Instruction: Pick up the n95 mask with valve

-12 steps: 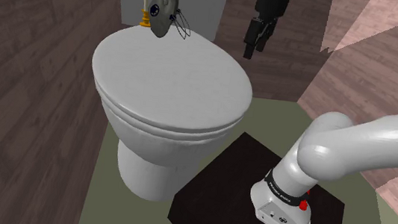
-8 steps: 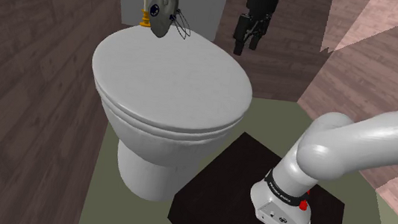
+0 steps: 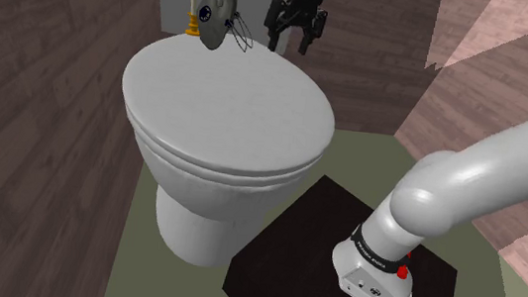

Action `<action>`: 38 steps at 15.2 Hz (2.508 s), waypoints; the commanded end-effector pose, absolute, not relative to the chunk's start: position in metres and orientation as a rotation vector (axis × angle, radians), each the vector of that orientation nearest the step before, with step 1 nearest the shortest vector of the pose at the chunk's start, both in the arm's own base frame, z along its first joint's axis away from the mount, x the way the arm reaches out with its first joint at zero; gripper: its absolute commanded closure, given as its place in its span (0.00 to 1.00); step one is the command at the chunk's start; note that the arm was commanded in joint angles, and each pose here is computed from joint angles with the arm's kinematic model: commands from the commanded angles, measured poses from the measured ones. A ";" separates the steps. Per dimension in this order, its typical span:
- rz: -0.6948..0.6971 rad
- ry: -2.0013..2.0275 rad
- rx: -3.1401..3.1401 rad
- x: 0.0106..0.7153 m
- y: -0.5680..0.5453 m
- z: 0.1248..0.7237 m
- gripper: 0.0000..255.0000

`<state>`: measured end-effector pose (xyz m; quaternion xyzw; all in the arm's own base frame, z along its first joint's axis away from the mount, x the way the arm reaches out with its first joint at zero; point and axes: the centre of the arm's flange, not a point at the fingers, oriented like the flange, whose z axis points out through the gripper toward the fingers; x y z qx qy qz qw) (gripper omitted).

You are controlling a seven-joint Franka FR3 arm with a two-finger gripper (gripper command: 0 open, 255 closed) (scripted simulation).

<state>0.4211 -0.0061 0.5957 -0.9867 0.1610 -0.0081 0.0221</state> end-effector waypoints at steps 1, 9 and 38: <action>-0.046 0.629 -3.010 0.444 -0.009 0.595 0.00; -0.123 1.095 -2.785 0.530 -0.050 0.596 0.00; -0.152 1.267 -2.675 0.560 -0.074 0.588 1.00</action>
